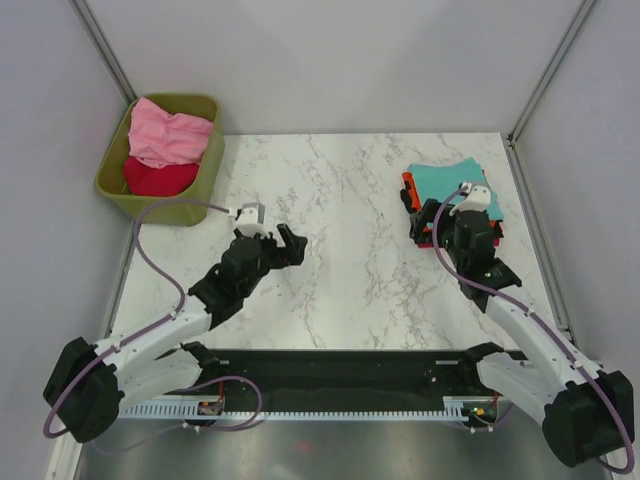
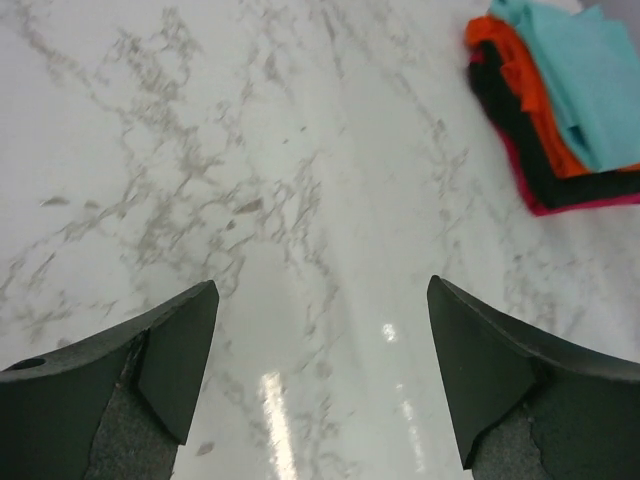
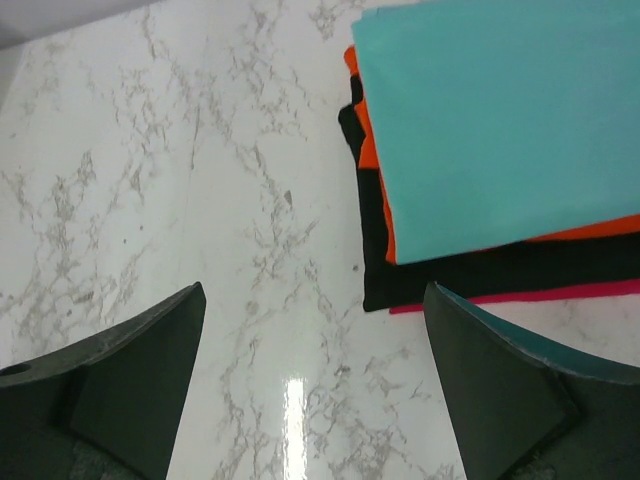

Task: Fold and stack the t-shirts
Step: Reset both grippers

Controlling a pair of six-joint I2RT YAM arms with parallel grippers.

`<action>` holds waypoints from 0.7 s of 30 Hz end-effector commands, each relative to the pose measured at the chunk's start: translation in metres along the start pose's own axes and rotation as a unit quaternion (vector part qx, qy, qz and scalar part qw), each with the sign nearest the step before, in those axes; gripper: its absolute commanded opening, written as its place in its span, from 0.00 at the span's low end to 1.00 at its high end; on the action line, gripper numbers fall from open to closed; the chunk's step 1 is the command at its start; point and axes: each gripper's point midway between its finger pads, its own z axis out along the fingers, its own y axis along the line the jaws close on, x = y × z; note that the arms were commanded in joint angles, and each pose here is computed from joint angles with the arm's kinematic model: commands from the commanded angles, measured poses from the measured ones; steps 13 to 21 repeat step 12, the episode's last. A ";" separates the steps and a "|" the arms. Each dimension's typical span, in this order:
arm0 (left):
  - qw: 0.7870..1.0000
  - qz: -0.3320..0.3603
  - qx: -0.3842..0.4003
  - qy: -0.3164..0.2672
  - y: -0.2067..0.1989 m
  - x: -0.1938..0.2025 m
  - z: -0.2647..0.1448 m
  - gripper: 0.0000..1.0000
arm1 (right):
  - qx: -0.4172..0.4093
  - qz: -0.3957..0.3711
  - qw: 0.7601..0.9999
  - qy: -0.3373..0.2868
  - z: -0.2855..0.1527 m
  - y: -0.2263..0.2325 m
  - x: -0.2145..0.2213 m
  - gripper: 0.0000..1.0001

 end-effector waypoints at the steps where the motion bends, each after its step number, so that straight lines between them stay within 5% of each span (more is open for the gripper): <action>1: 0.997 0.068 -0.034 0.006 0.033 0.016 -0.018 0.92 | -0.026 0.002 1.000 -0.002 -0.004 0.006 0.020 0.98; 21: 0.997 0.072 -0.031 -0.030 0.036 0.001 -0.032 0.93 | -0.019 0.015 0.999 -0.021 -0.008 -0.004 0.030 0.98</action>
